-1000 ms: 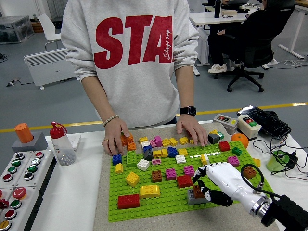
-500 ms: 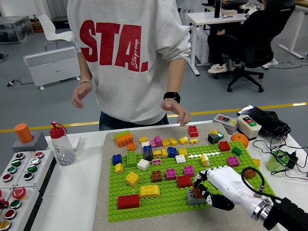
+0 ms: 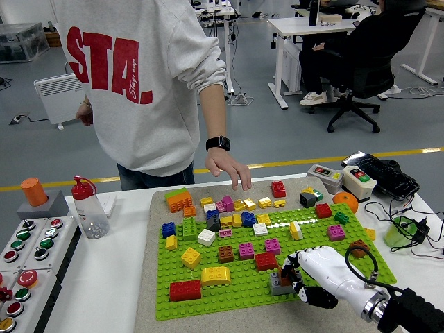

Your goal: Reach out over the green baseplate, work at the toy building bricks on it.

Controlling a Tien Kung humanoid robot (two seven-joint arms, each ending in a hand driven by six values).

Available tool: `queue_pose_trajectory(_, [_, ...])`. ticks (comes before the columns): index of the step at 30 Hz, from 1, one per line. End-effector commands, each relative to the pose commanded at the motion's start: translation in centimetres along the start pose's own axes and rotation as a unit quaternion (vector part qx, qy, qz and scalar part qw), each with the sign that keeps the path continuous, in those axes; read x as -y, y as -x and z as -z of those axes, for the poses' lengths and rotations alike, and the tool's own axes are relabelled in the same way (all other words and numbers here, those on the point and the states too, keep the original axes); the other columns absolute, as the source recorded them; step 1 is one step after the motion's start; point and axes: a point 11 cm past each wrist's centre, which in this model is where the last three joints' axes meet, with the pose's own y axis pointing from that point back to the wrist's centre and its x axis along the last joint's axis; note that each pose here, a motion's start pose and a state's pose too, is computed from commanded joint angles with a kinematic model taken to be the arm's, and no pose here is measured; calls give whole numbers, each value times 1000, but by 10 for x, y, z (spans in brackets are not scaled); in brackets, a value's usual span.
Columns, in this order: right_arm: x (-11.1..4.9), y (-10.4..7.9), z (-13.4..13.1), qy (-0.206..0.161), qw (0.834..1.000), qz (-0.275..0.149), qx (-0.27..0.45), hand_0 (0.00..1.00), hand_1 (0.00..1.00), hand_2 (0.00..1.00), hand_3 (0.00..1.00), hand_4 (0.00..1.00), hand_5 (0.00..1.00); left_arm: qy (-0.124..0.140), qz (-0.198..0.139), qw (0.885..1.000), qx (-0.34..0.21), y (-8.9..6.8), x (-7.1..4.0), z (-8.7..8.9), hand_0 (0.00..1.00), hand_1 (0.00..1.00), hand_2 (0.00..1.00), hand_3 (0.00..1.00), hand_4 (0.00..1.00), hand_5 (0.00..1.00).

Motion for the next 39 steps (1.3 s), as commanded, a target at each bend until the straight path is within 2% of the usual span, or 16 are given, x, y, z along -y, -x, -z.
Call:
queue_pose_trajectory(13, [5, 10, -6, 10, 1000, 11, -4, 567, 600, 584, 554, 307, 147, -4, 1, 1000, 1, 2, 0, 3, 648, 684, 673, 567, 285, 998])
queue_pose_trajectory(24, [2, 16, -5, 10, 1000, 22, -4, 567, 599, 584, 554, 308, 144, -6, 2, 1000, 3, 2, 1, 6, 647, 683, 672, 567, 286, 998])
queue_pose_trajectory(39, [3, -2, 3, -4, 1000, -4, -8, 570, 601, 584, 554, 308, 137, -4, 2, 1000, 0, 2, 0, 5, 649, 682, 671, 568, 286, 998])
